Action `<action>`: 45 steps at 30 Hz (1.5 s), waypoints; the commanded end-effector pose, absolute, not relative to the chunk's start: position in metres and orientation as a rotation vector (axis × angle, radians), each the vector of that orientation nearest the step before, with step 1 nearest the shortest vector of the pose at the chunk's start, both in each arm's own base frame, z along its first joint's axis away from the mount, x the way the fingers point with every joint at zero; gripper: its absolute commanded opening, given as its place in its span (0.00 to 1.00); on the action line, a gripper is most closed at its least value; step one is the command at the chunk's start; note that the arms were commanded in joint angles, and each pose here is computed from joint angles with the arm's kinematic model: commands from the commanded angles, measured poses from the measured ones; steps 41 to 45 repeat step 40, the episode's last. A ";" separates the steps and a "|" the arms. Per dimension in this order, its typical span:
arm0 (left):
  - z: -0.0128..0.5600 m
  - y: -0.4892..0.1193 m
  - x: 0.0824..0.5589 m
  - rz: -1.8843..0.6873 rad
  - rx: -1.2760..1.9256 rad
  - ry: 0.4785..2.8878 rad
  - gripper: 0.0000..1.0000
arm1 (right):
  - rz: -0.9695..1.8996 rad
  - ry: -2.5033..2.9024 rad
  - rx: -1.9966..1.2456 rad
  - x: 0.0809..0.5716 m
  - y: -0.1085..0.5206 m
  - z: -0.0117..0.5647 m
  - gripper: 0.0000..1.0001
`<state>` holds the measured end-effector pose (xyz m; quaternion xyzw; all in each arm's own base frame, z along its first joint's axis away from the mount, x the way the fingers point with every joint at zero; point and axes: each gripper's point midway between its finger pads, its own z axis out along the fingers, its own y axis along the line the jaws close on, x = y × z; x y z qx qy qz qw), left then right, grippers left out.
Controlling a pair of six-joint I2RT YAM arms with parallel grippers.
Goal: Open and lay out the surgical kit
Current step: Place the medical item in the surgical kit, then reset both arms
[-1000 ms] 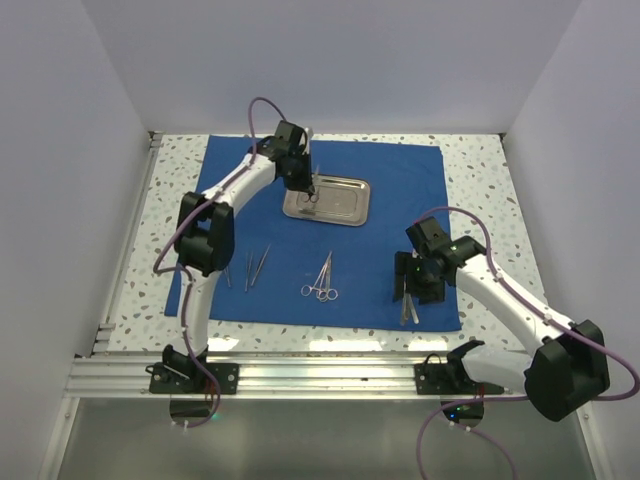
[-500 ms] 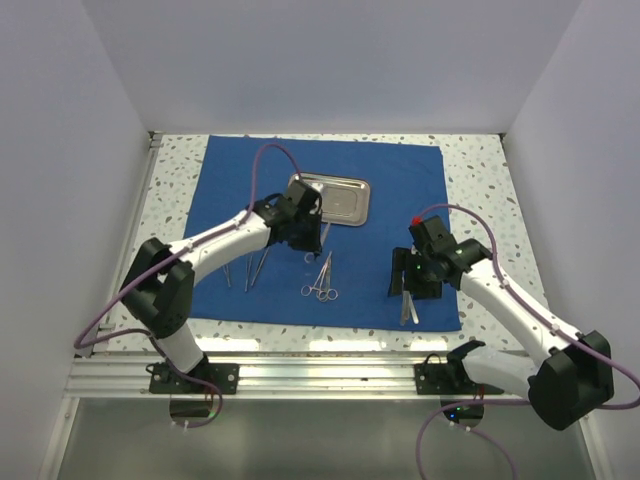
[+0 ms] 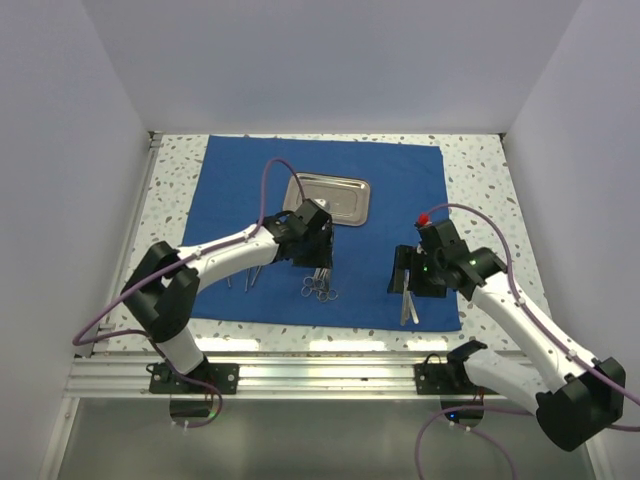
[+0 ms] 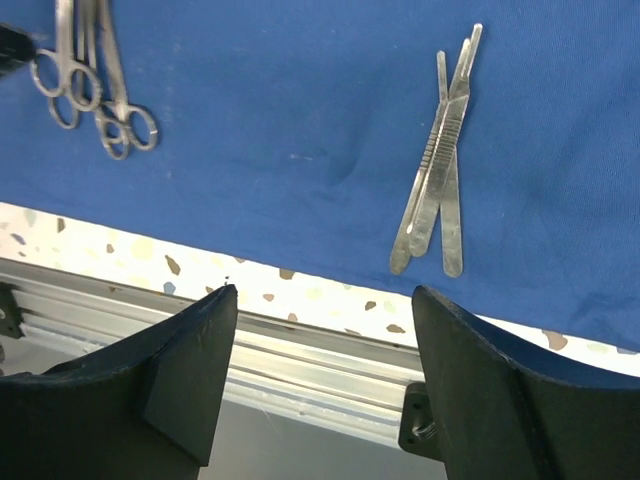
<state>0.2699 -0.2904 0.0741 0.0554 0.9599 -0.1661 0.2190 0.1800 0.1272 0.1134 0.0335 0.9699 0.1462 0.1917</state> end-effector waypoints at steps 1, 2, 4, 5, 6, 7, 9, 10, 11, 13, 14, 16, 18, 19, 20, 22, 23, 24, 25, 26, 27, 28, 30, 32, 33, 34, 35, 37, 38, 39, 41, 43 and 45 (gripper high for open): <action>0.088 -0.304 0.275 -0.485 0.132 2.605 0.57 | 0.481 2.668 0.054 0.177 0.132 0.128 0.75; 0.090 -0.305 0.274 -0.490 0.135 2.601 0.58 | 0.498 2.652 0.050 0.177 0.133 0.132 0.76; 0.095 -0.305 0.272 -0.491 0.144 2.593 0.59 | 0.544 2.588 0.032 0.179 0.136 0.148 0.84; 0.104 -0.307 0.272 -0.510 0.149 2.572 0.59 | 0.563 2.551 0.035 0.181 0.137 0.158 0.86; 0.110 -0.309 0.272 -0.519 0.178 2.550 0.59 | 0.584 2.517 0.029 0.183 0.139 0.168 0.89; 0.117 -0.309 0.272 -0.527 0.188 2.526 0.58 | 0.634 2.462 0.004 0.181 0.142 0.182 0.91; 0.143 -0.306 0.277 -0.530 0.229 2.430 0.56 | 0.649 2.365 0.009 0.187 0.141 0.207 0.96; 0.154 -0.302 0.280 -0.521 0.230 2.385 0.56 | 0.652 2.310 0.028 0.188 0.138 0.219 0.98; 0.176 -0.295 0.282 -0.519 0.222 2.316 0.55 | 0.630 2.254 0.077 0.194 0.132 0.229 0.98; 0.204 -0.273 0.296 -0.417 0.180 2.187 0.57 | 0.634 2.167 0.100 0.195 0.127 0.246 0.98; 0.225 -0.257 0.298 -0.386 0.157 2.111 0.58 | 0.629 2.132 0.124 0.197 0.123 0.253 0.98; 0.253 -0.231 0.310 -0.295 0.069 1.971 0.62 | 0.643 2.095 0.121 0.196 0.123 0.263 0.99; 0.279 -0.206 0.312 -0.226 0.036 1.841 0.64 | 0.632 2.060 0.136 0.198 0.119 0.273 0.99; 0.276 -0.199 0.311 -0.195 0.043 1.823 0.65 | 0.624 2.065 0.140 0.197 0.117 0.273 0.98; 0.288 -0.186 0.311 -0.145 0.039 1.777 0.65 | 0.627 2.062 0.147 0.197 0.117 0.278 0.98; 0.297 -0.175 0.311 -0.117 0.007 1.731 0.70 | 0.600 2.057 0.162 0.197 0.112 0.281 0.98; 0.298 -0.166 0.311 -0.069 -0.015 1.725 0.72 | 0.591 2.046 0.168 0.198 0.110 0.284 0.99; 0.297 -0.161 0.311 -0.046 -0.030 1.725 0.77 | 0.575 2.036 0.174 0.199 0.107 0.286 0.98; 0.296 -0.160 0.312 -0.033 -0.035 1.727 0.78 | 0.557 2.026 0.188 0.199 0.103 0.288 0.98; 0.295 -0.158 0.311 -0.017 -0.034 1.732 0.79 | 0.546 2.013 0.198 0.199 0.100 0.290 0.98; 0.293 -0.157 0.311 -0.009 -0.034 1.736 0.80 | 0.513 2.002 0.223 0.200 0.093 0.291 0.98; 0.292 -0.157 0.312 -0.005 -0.034 1.741 0.82 | 0.500 1.990 0.233 0.200 0.090 0.293 0.98; 0.288 -0.154 0.312 0.016 -0.039 1.755 0.85 | 0.482 1.968 0.248 0.199 0.084 0.297 0.98; 0.284 -0.152 0.311 0.029 -0.055 1.764 0.90 | 0.459 1.952 0.261 0.200 0.079 0.299 0.98; 0.283 -0.152 0.311 0.032 -0.056 1.767 0.92 | 0.456 1.946 0.262 0.199 0.078 0.300 0.98; 0.284 -0.151 0.312 0.036 -0.060 1.768 0.94 | 0.440 1.946 0.272 0.200 0.075 0.299 0.98; 0.282 -0.149 0.311 0.044 -0.066 1.772 0.98 | 0.435 1.945 0.274 0.199 0.074 0.300 0.98; 0.282 -0.146 0.311 0.056 -0.074 1.777 1.00 | 0.421 1.950 0.271 0.199 0.072 0.299 0.98; 0.280 -0.142 0.311 0.069 -0.079 1.786 1.00 | 0.431 1.949 0.261 0.199 0.074 0.299 0.98; 0.280 -0.139 0.311 0.085 -0.090 1.785 1.00 | 0.426 1.945 0.264 0.200 0.073 0.300 0.98; 0.280 -0.134 0.312 0.112 -0.111 1.785 1.00 | 0.414 1.941 0.273 0.200 0.071 0.301 0.98; 0.280 -0.134 0.312 0.112 -0.111 1.785 1.00 | 0.414 1.941 0.273 0.200 0.071 0.301 0.98; 0.280 -0.134 0.312 0.112 -0.111 1.785 1.00 | 0.414 1.941 0.273 0.200 0.071 0.301 0.98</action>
